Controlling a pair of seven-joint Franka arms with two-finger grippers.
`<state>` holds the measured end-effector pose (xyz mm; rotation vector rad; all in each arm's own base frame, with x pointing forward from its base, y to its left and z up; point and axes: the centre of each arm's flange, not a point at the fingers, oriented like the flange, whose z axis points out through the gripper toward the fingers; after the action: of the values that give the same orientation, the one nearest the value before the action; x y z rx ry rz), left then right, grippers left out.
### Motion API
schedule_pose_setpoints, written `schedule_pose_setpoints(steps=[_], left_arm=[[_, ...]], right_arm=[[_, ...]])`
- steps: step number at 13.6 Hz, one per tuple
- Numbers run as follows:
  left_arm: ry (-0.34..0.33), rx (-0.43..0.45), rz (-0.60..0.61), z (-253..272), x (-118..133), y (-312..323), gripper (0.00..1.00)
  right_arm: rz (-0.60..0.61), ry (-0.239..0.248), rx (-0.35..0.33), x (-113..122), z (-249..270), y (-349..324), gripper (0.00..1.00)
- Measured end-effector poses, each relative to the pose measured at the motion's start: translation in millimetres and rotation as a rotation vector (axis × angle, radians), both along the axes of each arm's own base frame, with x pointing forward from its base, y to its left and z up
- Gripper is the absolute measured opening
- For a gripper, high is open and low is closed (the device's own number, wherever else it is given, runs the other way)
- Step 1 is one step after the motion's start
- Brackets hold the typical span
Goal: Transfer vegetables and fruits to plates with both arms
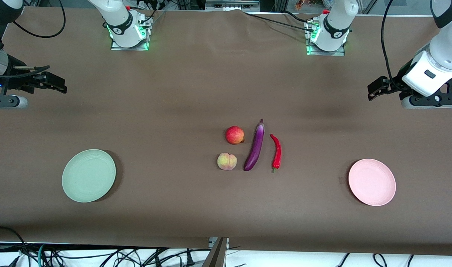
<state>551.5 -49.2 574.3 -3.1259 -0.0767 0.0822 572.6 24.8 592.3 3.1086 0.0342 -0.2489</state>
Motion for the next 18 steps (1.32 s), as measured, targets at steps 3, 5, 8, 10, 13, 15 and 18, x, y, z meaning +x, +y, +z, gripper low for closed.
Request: schedule_pose_setpoints(steps=[3, 5, 8, 10, 13, 15, 18], left_arm=[[0.008, 0.001, 0.000, -0.6, -0.8, 0.1, 1.00], [0.012, 0.001, 0.000, -1.0, -1.3, 0.1, 1.00], [0.013, 0.001, 0.000, -1.1, -1.4, 0.1, 1.00], [0.014, 0.001, 0.000, -1.3, -1.5, 0.2, 1.00], [0.016, 0.001, 0.000, -1.4, -1.7, 0.2, 1.00], [0.017, 0.002, 0.000, -1.6, -1.8, 0.2, 1.00], [0.019, 0.002, 0.000, -1.8, -1.9, 0.2, 1.00]], right_arm=[[-0.001, 0.000, 0.000, 0.0, 0.0, -0.4, 1.00], [-0.001, 0.000, 0.000, 0.0, 0.0, -0.7, 1.00], [-0.002, 0.001, 0.000, 0.0, 0.0, -0.8, 1.00], [-0.002, 0.001, 0.000, 0.0, -0.2, -0.9, 1.00], [-0.002, 0.003, 0.000, 0.5, -1.4, -1.0, 1.00], [-0.002, 0.005, 0.000, 1.3, -2.9, -0.9, 1.00], [-0.002, 0.010, 0.001, 3.4, -7.0, -0.8, 1.00]])
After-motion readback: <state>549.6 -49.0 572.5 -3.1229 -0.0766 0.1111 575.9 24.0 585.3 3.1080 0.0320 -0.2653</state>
